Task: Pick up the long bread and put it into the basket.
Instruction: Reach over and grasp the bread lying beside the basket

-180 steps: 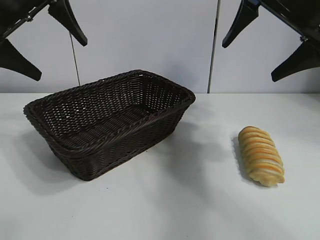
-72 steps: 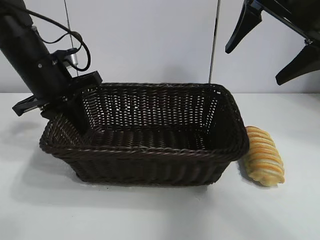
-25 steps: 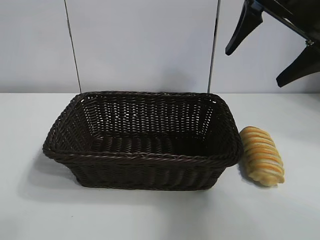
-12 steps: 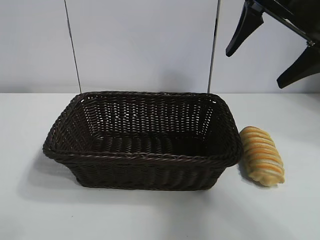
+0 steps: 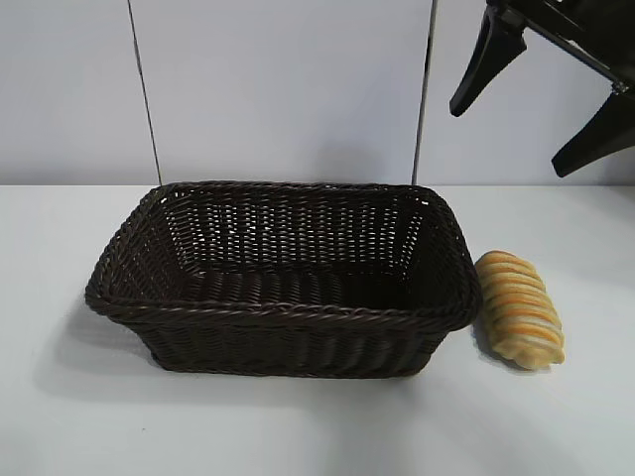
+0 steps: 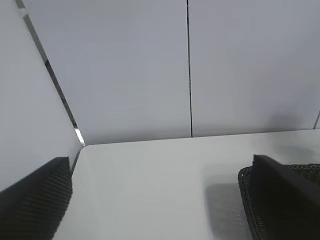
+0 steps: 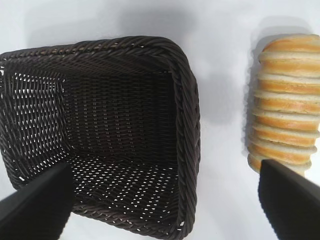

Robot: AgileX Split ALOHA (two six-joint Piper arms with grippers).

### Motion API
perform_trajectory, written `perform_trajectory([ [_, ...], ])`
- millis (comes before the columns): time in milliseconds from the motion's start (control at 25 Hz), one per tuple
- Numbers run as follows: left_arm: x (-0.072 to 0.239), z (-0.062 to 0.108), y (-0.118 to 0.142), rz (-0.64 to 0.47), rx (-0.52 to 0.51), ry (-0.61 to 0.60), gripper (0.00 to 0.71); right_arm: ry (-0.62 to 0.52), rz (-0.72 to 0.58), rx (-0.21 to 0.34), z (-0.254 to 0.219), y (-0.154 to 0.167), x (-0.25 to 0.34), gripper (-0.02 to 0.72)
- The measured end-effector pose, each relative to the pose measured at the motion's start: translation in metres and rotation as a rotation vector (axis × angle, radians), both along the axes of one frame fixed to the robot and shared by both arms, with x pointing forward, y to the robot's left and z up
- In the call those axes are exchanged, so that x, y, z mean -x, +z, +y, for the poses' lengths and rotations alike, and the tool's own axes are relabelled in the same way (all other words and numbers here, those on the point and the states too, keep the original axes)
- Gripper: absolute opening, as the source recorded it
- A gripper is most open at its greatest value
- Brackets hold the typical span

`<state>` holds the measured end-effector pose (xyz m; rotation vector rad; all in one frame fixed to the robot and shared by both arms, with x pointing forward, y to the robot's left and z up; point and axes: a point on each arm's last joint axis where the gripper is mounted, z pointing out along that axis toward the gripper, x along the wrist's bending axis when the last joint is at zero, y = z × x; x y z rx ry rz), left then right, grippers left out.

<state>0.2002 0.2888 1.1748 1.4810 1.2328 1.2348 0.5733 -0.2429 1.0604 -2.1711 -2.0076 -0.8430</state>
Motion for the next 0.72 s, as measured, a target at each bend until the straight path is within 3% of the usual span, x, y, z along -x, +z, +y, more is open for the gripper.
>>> perform_trajectory([
  [280,0.004,-0.001,-0.078,0.195,0.049,-0.001,0.69,0.004,-0.002,0.004,0.0,0.0,0.0,0.694],
  [720,-0.02,0.001,-0.129,0.423,0.169,0.039,0.653,0.008,-0.006,0.011,-0.001,0.0,0.0,0.694],
])
